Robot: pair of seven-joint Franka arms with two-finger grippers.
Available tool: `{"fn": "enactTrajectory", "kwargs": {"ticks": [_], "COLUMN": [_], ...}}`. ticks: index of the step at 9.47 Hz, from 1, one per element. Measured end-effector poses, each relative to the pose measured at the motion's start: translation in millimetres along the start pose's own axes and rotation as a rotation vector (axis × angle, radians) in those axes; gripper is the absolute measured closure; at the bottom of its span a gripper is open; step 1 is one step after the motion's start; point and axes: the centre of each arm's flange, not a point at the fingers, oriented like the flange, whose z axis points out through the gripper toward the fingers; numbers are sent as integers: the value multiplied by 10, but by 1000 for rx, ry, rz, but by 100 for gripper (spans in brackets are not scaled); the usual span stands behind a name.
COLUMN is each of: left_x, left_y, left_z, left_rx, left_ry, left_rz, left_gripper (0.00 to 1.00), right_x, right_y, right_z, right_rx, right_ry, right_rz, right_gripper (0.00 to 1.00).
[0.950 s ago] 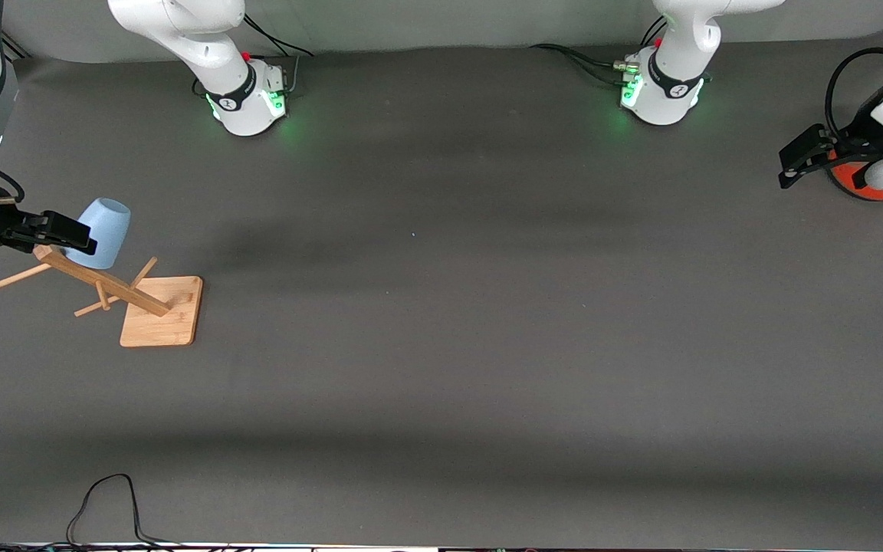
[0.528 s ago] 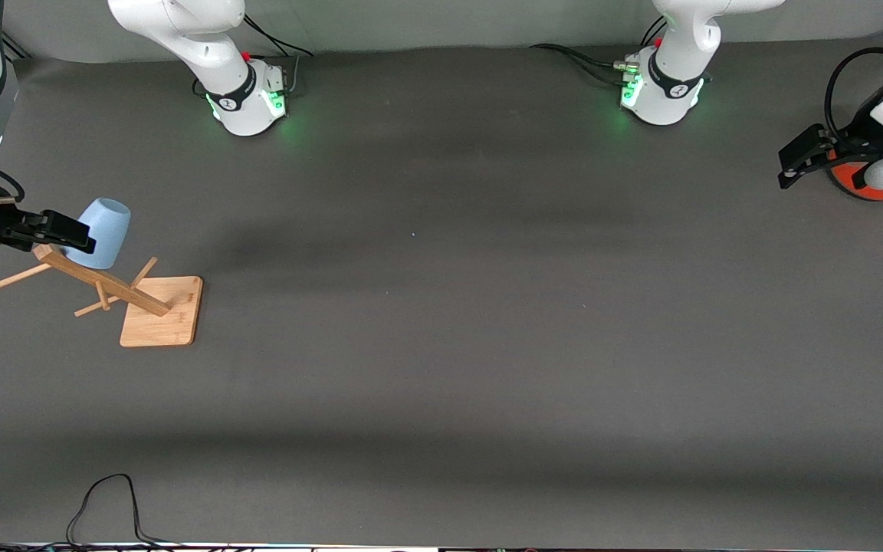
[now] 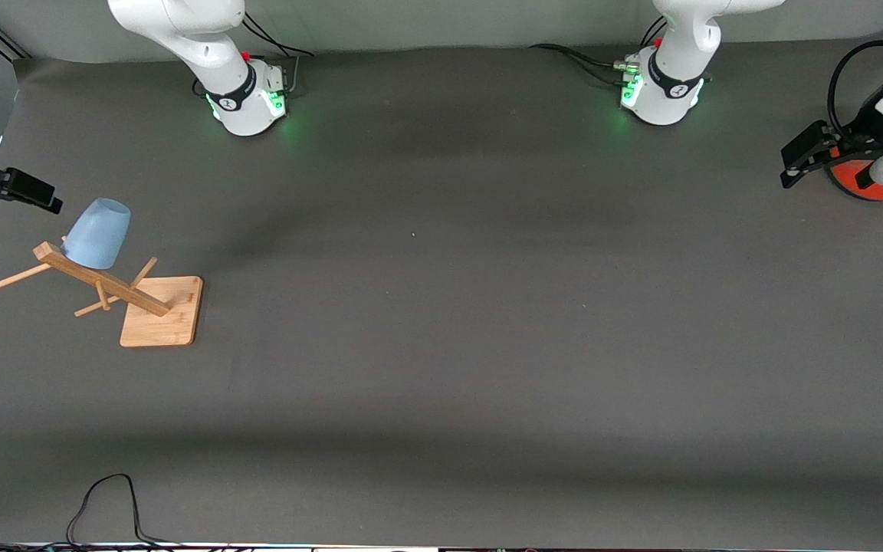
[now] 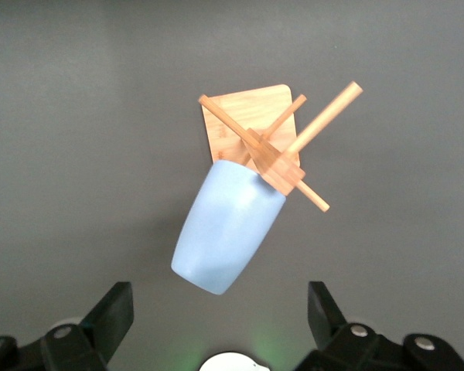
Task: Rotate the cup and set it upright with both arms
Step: 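Grip the light blue cup and pull it off the wooden peg with the right gripper, then lift the blue cup away from the mug tree with the right gripper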
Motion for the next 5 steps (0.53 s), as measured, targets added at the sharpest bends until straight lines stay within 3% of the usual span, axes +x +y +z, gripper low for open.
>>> {"fn": "enactTrajectory", "kwargs": {"ticks": [2,5], "left_x": [5,7], "left_y": [12,14], "left_z": [9,13], "left_rx": [-6,-8], "left_ry": [-2,-3], "left_rz": [1,1], "left_gripper": [0,0], "right_x": [-2,-2], "right_y": [184,170], "right_z": [64,73], "right_rx": [16,51], "right_ry": [-15,-30], "right_rz": [151,513], "right_gripper": [0,0]}}
